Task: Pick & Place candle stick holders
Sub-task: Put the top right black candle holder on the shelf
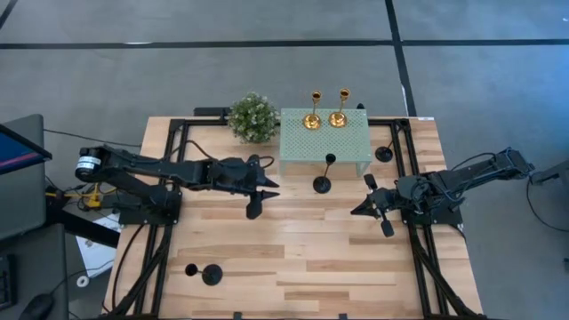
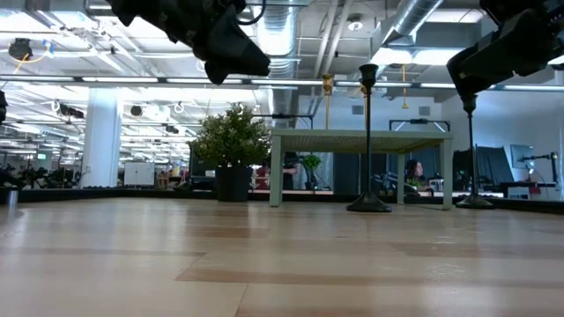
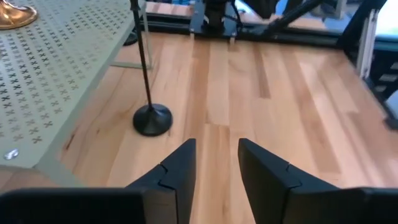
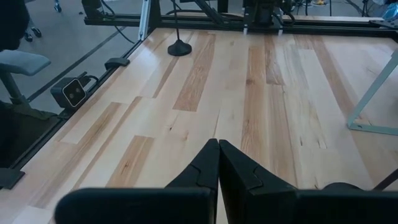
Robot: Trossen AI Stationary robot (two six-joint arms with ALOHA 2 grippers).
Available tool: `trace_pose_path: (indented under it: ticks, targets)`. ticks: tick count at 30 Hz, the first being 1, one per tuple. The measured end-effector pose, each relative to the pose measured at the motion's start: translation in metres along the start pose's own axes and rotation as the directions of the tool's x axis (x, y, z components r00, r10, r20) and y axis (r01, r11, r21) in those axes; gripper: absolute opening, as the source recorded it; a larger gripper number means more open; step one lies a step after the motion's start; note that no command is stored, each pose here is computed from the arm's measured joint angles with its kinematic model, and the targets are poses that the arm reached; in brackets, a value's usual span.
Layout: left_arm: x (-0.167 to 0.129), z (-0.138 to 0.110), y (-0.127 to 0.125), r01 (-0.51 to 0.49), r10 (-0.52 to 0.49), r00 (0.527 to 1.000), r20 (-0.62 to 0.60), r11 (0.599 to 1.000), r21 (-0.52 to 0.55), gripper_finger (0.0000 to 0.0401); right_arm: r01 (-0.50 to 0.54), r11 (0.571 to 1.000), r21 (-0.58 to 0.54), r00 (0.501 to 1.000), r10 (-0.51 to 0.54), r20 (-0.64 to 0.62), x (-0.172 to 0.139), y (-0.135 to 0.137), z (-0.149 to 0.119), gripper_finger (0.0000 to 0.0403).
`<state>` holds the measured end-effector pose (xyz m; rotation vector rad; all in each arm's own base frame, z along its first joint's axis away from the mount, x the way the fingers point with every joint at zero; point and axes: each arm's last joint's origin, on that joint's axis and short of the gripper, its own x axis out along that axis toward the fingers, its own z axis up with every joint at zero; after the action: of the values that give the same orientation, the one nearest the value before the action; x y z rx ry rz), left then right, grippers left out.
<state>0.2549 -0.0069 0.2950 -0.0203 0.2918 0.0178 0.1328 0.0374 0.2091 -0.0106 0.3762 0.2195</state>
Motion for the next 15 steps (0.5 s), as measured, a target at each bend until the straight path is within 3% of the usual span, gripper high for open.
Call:
trace_pose_path:
  ticks: [9, 15]
  targets:
    - [0.0002, -0.0006, 0.0016, -0.011, 0.012, 1.000, -0.003, 0.994, 0.108, 0.0095, 0.000, 0.994, 0.111, 1.000, 0.000, 0.000, 0.0000, -0.0001, 0.0000, 0.0000]
    - [0.0002, -0.0004, 0.0014, -0.010, 0.010, 1.000, -0.002, 0.996, 0.092, 0.0095, 0.001, 0.995, 0.101, 1.000, -0.001, 0.000, 0.0000, -0.0001, 0.0000, 0.0000]
